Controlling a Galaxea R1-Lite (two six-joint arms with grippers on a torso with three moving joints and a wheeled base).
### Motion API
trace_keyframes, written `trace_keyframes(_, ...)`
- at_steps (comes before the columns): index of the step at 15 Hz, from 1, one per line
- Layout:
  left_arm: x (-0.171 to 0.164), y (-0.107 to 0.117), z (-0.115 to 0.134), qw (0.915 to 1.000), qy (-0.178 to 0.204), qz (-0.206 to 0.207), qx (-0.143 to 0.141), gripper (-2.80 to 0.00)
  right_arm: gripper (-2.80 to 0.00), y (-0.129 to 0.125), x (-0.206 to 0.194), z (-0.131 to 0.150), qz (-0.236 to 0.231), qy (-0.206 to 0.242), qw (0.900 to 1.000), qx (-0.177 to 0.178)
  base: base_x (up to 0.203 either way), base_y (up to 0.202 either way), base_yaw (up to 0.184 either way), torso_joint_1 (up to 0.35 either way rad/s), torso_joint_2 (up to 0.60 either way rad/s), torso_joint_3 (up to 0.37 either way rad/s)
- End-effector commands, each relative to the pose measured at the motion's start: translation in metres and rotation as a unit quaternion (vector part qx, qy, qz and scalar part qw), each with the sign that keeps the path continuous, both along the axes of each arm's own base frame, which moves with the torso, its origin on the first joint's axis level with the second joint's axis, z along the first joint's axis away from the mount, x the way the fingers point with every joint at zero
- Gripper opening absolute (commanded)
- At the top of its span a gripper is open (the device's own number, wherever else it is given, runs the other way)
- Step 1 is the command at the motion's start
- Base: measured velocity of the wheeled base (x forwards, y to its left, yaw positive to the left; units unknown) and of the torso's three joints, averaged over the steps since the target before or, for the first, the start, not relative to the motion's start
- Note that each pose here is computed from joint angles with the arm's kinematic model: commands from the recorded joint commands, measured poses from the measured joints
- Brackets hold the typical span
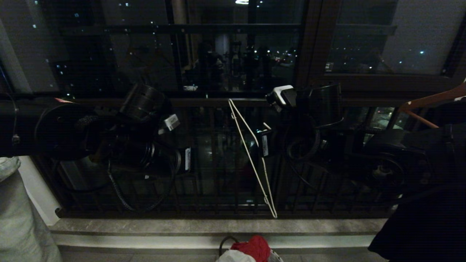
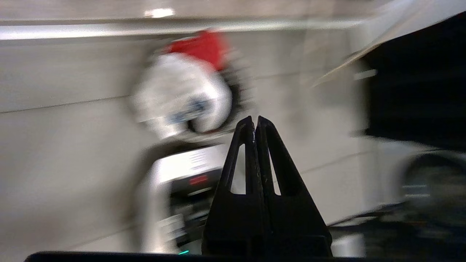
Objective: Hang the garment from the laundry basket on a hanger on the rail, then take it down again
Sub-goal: Hang the clothes rack on the clothesline
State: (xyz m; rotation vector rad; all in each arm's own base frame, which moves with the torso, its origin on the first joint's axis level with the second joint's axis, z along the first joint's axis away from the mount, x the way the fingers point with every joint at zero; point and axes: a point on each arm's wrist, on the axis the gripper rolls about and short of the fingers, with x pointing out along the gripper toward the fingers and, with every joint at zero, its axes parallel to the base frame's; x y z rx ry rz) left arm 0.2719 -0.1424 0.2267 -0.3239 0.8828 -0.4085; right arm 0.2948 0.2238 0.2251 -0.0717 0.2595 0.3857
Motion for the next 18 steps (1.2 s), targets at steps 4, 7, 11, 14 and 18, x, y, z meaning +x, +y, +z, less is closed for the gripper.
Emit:
trace_keyframes(4,0.009,-0.005,-0.009,0.9911,-0.036,0.023,-0.126,-2.80,-2.80,0.029,-0.025,-0.001,0.051,0.021,0.998,0.032,0.000,0.000,0.000,0.000,0.00,0.000)
trace_keyframes(7,0.008,-0.004,-0.010,0.9879,-0.045,0.021,-0.147,0.00,-2.80,0.038,-0.033,-0.004,0.065,0.033,0.997,0.035,0.000,0.000,0.000,0.000,0.00,0.000)
trace_keyframes(11,0.008,-0.003,-0.012,0.9801,-0.069,0.033,-0.183,0.00,-2.80,0.047,-0.041,-0.010,0.079,0.041,0.996,0.031,0.000,0.000,0.000,0.000,0.00,0.000)
trace_keyframes(14,0.011,-0.001,-0.015,0.9781,-0.079,0.037,-0.189,0.00,-2.80,0.052,-0.048,-0.012,0.091,0.044,0.994,0.029,0.000,0.000,0.000,0.000,0.00,0.000)
trace_keyframes(18,0.016,0.000,-0.020,0.9791,-0.072,0.042,-0.186,0.00,-2.80,0.059,-0.064,-0.008,0.108,0.051,0.992,0.046,0.000,0.000,0.000,0.000,0.00,0.000)
